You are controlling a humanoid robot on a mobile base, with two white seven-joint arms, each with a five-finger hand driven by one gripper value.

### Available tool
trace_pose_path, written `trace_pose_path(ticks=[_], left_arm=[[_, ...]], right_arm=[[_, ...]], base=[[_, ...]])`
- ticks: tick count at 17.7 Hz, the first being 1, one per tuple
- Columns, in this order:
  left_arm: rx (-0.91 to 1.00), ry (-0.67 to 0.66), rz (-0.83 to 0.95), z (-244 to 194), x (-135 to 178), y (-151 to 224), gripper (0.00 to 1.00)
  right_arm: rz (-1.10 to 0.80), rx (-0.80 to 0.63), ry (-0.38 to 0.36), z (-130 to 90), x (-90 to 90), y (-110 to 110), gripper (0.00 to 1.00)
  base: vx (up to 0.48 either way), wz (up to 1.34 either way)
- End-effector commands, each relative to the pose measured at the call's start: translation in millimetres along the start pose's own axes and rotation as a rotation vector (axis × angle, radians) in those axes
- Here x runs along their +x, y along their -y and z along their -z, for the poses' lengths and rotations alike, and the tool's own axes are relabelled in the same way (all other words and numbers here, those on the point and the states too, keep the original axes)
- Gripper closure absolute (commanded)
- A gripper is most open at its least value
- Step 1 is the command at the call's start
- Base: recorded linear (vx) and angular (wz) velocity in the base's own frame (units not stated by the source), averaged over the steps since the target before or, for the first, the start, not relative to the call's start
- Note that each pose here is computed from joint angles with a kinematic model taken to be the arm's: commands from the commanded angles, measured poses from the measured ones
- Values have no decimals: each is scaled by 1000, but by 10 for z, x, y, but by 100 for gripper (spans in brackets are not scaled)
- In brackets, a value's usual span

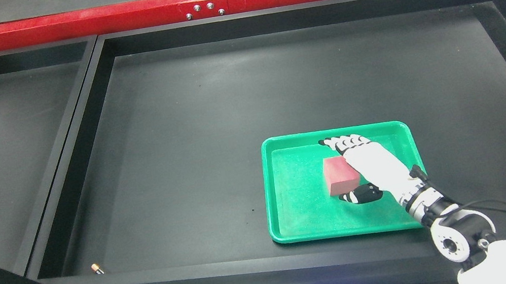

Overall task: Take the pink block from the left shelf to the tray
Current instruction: 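Close the right hand around the pink cube in the green tray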

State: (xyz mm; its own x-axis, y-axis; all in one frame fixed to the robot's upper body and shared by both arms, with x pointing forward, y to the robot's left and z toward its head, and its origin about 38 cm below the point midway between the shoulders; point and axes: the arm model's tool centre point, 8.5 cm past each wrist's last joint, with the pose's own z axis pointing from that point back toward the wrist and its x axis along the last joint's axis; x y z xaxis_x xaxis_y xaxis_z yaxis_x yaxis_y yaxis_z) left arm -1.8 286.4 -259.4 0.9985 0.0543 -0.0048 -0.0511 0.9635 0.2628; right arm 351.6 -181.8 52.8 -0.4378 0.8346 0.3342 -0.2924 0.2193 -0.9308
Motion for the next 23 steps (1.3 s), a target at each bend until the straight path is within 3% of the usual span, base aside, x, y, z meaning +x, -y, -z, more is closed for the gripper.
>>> trace_pose_path(ticks=[1, 6, 12, 16, 19, 23], left_arm=[[14, 47, -9, 10, 254, -95, 0], [14, 47, -9, 10, 254, -95, 0], [14, 47, -9, 10, 254, -95, 0], [14, 47, -9, 10, 254, -95, 0], [14, 47, -9, 10, 254, -95, 0], [14, 48, -9, 10, 264, -94, 0]], right_arm=[[-17, 96, -1, -7, 31, -283, 2], [-40, 132, -7, -2, 25, -383, 6], [-61, 162, -24, -6, -18, -467, 35], [-59, 145, -28, -4, -34, -446, 65], [-38, 81, -28, 12, -58, -351, 94], [-15, -81, -38, 12, -148, -113, 97]], base=[[52, -13], [45, -3], [36, 0], [28, 0], [10, 0], [0, 0]])
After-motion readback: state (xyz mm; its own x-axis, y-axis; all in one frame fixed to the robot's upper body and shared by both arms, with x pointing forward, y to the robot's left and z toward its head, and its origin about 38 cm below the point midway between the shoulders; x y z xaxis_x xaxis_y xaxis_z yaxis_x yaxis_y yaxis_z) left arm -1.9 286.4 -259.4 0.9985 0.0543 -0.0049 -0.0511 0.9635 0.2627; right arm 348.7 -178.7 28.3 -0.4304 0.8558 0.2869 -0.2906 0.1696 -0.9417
